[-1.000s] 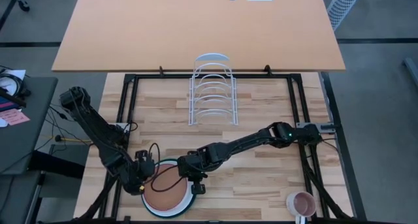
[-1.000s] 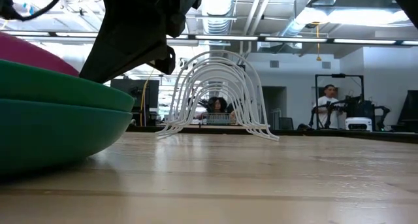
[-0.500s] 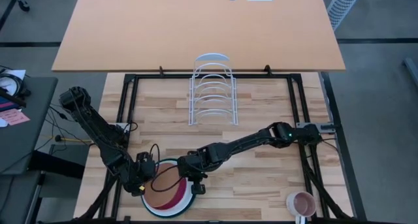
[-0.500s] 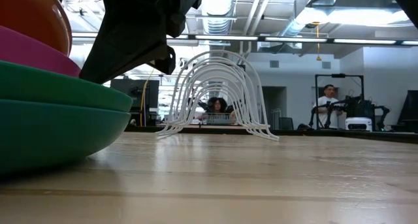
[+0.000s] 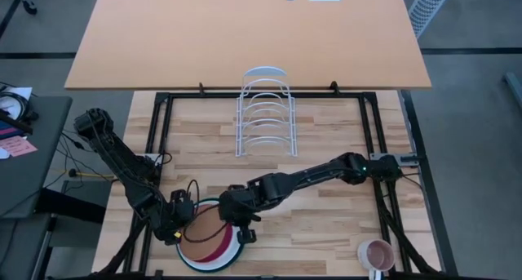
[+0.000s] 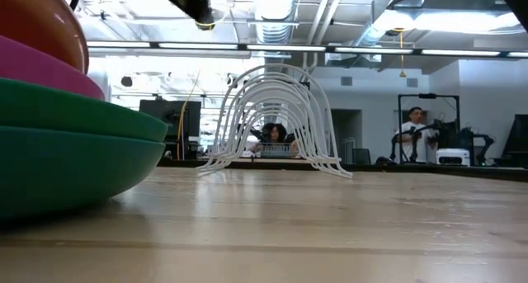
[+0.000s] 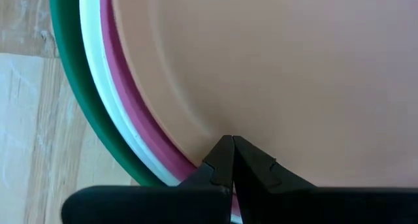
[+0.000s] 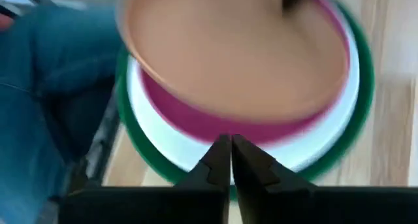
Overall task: Sort dishes
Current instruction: Put the orange plate on the dish rack
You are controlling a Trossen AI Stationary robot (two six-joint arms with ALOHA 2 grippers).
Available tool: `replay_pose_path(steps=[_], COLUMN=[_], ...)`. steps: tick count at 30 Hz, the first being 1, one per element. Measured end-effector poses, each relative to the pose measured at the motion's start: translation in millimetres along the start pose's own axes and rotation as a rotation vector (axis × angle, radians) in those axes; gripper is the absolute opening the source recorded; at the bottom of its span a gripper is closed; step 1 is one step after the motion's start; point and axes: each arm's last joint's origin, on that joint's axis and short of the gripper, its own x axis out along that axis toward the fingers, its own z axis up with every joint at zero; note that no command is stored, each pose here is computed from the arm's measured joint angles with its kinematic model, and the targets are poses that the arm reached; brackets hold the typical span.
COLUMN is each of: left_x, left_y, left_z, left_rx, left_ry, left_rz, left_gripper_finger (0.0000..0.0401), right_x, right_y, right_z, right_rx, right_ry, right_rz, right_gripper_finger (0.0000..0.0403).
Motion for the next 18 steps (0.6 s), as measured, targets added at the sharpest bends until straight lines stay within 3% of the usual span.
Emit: replay_pose_path(steps=[9,18], left_x=[0.2,0.2], left_y=[-1.8,-1.3], left_z=[1.4,1.5], left_rx=[0.016,0.021], left_ry=[-0.021,-0.028], left_rz=[-0.015,-0.006], left_gripper_finger=[0.0000,0.0000], right_x=[1.5,3.8], right_y=[26.7,35.4], right_z=[8.6,7.2], right_rx=[-0.217,-0.209], right_ry=[-0.120,-0.124], right_rz=[0.023,0.037], right_gripper_finger=[0.0108,0.0148])
